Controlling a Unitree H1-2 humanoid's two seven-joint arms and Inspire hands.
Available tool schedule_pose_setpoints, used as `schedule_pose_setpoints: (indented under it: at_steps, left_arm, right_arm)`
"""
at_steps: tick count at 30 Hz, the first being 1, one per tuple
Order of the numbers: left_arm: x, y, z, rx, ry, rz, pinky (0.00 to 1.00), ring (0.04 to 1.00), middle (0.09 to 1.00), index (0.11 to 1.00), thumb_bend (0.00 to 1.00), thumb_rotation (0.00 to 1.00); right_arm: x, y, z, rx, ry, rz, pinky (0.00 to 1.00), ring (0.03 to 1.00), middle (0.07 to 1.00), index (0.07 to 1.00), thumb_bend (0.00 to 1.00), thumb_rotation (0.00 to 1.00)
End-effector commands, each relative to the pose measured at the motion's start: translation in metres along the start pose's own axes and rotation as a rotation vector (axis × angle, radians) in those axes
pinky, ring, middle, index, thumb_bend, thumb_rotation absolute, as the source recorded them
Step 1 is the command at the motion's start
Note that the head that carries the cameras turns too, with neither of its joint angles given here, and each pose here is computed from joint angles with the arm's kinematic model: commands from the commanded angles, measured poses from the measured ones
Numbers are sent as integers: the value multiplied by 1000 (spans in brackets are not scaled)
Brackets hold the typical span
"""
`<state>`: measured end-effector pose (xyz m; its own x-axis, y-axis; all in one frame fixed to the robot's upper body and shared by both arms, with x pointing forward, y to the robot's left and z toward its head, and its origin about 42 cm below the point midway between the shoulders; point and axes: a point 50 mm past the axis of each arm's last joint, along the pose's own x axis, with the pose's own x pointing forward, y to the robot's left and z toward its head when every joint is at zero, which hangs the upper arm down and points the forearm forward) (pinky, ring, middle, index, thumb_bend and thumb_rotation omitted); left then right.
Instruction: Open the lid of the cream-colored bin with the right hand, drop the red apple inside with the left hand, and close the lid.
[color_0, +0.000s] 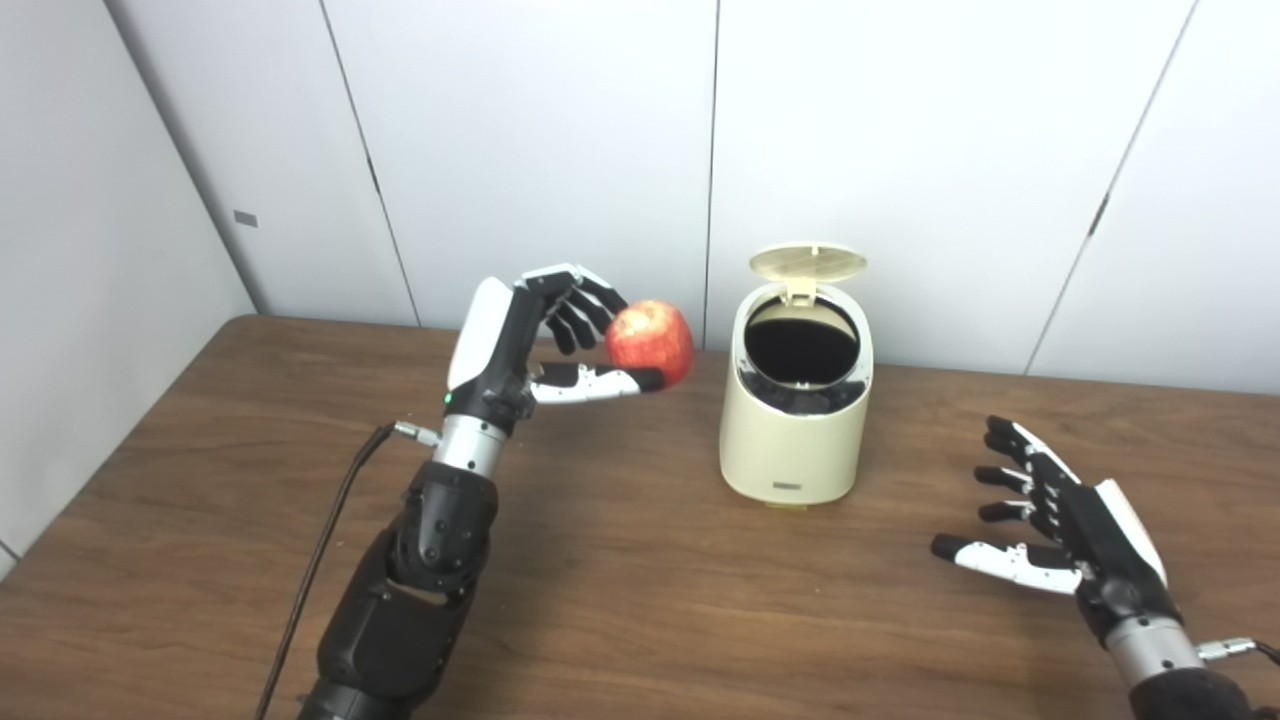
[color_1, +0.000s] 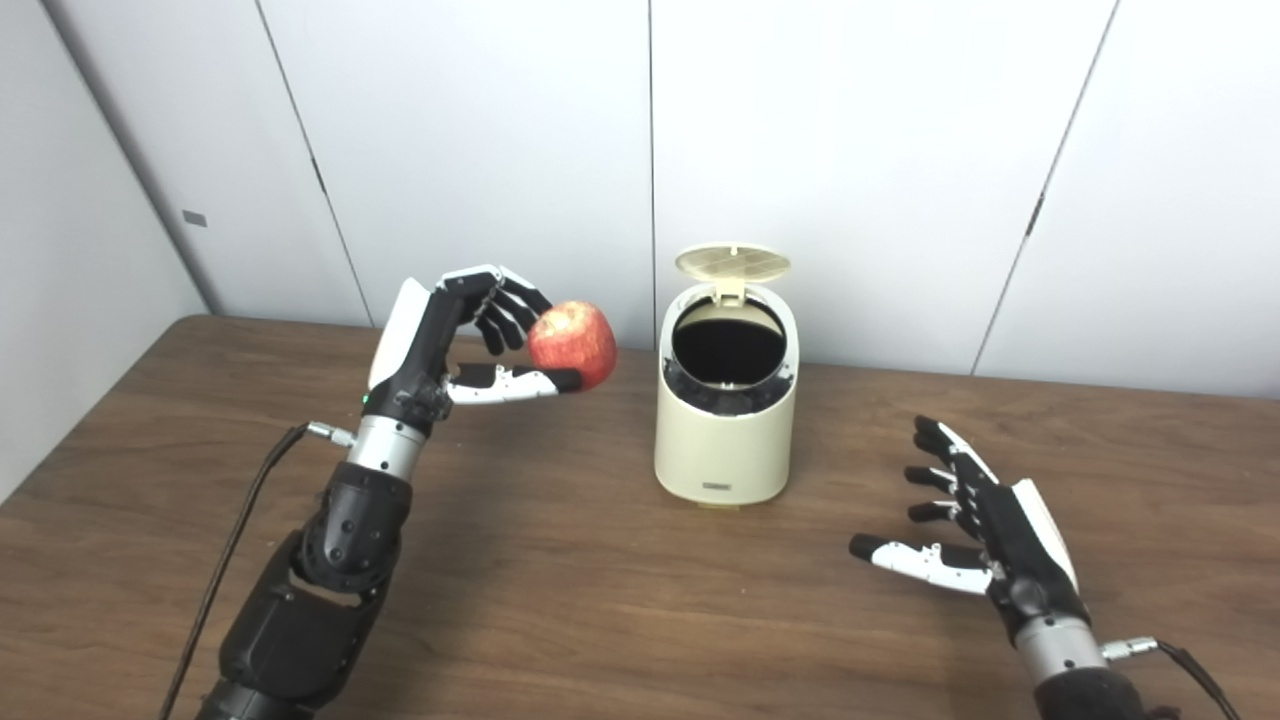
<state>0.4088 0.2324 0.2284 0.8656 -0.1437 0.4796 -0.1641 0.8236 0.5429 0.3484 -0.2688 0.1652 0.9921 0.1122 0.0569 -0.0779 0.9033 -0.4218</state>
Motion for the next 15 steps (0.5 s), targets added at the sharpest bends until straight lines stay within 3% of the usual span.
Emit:
schedule_pose_setpoints:
  at_steps: [1,15]
  left_arm:
    - [24,7,30,2,-128,25,295,383,464,489,526,0]
    - [44,0,57,3,-225,9,278,373,471,484,526,0]
  right_arm:
    - [7,-7,20,-20,-79,-27,653,818,913,915,709,199]
    - [8,-5,18,-23,-73,-29,632,803,913,919,707,189]
